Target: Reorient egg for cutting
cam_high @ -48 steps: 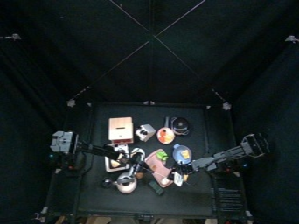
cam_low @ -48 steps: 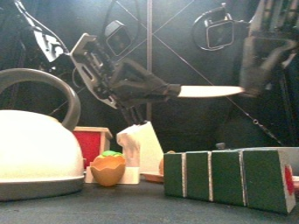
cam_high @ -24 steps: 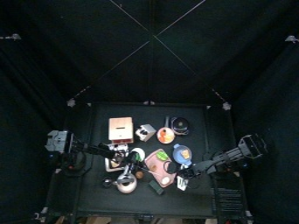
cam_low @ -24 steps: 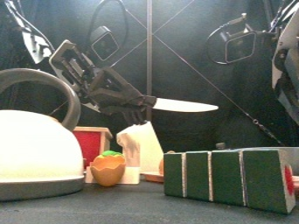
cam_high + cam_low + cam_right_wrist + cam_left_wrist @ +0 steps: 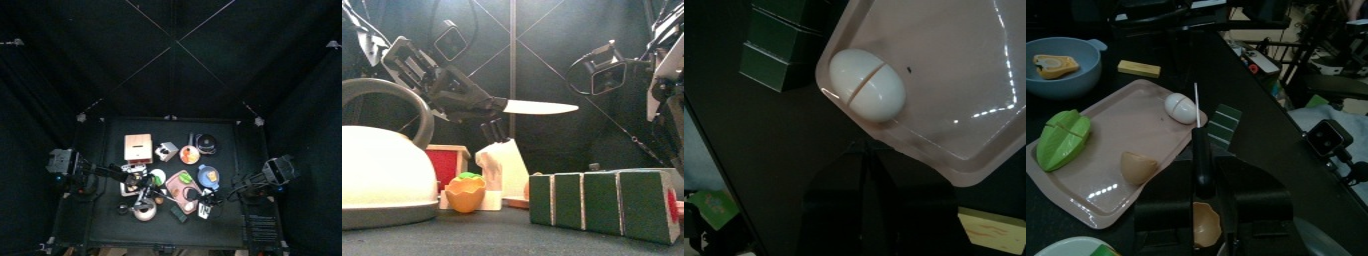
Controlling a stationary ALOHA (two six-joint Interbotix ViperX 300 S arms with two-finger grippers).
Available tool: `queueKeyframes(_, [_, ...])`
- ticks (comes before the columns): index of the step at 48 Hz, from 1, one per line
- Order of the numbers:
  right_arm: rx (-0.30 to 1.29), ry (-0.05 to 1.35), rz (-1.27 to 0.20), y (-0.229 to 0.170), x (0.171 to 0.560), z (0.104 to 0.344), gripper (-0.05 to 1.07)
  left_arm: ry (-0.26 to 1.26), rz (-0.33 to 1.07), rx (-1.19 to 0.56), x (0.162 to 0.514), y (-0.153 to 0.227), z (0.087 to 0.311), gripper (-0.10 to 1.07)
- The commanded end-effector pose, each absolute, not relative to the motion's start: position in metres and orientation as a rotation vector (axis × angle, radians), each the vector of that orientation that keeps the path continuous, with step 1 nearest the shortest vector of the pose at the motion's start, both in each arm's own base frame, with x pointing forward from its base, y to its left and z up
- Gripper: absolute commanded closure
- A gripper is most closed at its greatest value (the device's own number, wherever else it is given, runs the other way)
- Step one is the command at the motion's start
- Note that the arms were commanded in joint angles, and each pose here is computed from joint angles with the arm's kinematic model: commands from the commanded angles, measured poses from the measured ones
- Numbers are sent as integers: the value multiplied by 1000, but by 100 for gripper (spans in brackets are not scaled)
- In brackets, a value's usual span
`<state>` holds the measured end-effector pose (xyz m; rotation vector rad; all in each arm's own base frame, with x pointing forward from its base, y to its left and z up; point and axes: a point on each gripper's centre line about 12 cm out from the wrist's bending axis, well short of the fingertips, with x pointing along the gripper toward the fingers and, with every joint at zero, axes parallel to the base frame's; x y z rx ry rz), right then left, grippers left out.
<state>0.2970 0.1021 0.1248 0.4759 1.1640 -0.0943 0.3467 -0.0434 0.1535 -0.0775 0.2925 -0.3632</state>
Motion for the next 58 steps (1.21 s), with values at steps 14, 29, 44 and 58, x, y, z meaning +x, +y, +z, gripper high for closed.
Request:
queueKeyframes(14, [468,1116,-119,88,316,135,53,267,-371,-70,349,-45,161,59])
queueKeyframes(29, [466,1106,-140,78,320,135,54,269,-372,-68,349,-45,161,59])
queueKeyframes(44, [467,1107,-142,77,320,136,53,274,-369,-68,349,-45,160,59])
queueKeyframes(58, [458,1123,-144,78,320,139,54,272,-366,-69,349,-44,161,59])
